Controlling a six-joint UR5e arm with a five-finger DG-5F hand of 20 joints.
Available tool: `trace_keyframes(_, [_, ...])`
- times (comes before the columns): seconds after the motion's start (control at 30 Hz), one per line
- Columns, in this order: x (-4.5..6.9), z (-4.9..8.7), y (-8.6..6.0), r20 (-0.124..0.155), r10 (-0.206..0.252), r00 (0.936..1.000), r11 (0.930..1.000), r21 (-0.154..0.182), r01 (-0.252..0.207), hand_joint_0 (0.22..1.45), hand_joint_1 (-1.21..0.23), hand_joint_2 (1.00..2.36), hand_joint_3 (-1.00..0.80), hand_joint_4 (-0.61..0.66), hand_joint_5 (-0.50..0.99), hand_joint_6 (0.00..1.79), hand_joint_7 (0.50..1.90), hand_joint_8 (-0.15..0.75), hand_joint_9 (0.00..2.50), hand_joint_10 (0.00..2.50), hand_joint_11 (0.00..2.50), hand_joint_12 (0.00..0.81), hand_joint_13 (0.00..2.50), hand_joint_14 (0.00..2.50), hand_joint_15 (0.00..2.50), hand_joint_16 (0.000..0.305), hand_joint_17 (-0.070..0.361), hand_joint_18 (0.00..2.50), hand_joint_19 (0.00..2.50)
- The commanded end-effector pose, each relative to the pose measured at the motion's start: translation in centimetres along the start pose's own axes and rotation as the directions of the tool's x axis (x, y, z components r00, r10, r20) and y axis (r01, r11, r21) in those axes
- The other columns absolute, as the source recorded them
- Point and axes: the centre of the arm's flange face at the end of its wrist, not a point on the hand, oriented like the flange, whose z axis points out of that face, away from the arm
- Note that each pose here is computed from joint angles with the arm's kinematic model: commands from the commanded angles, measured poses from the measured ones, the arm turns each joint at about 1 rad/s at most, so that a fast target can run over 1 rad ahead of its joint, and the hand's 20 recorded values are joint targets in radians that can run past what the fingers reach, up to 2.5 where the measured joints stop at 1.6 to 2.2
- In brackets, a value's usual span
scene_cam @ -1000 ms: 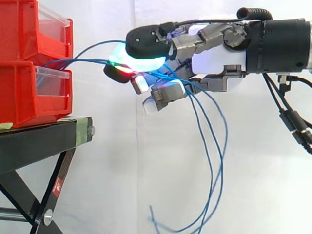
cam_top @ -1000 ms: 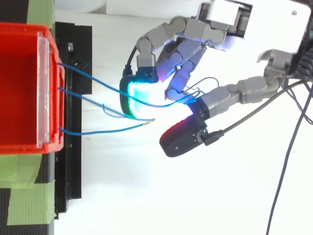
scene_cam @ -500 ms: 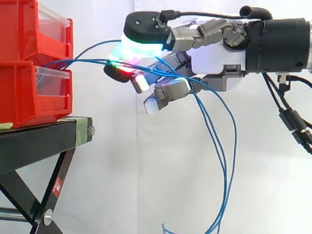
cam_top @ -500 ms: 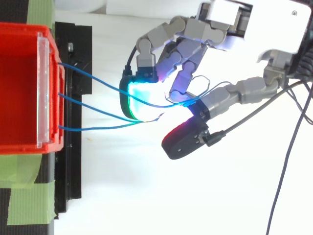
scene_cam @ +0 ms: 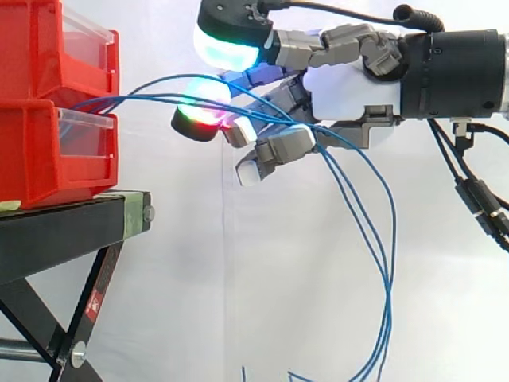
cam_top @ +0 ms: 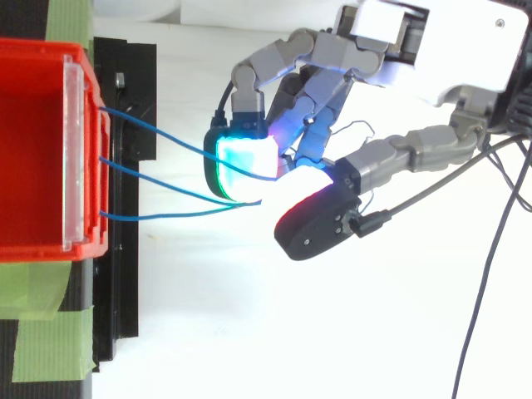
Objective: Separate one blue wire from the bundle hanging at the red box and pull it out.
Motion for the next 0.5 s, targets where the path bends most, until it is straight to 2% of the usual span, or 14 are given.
trace_keyframes(0.0, [0.03, 0.01, -0.03, -0.001, 0.0, 1.0, 1.0, 0.001, 0.0, 0.55, -0.6, 1.0, -0.5, 0.23, -0.15, 0.65, 1.24, 0.365, 1.09, 0.02, 1.13, 0.324, 1.44, 0.01, 1.55, 0.055, 0.123, 0.69, 0.8])
trace_keyframes(0.2, [0.03, 0.03, -0.01, -0.001, 0.0, 1.0, 1.0, 0.0, 0.0, 0.61, -0.65, 1.01, -0.4, 0.2, -0.15, 0.72, 1.22, 0.357, 1.14, 0.02, 1.15, 0.308, 1.44, 0.01, 1.55, 0.052, 0.117, 0.69, 0.81])
trace_keyframes(0.47, [0.03, 0.02, -0.06, 0.001, -0.003, 1.0, 1.0, -0.001, 0.003, 0.62, -0.67, 1.02, -0.29, 0.19, -0.16, 0.78, 1.2, 0.37, 1.16, 0.02, 1.17, 0.316, 1.44, 0.01, 1.54, 0.051, 0.115, 0.7, 0.8])
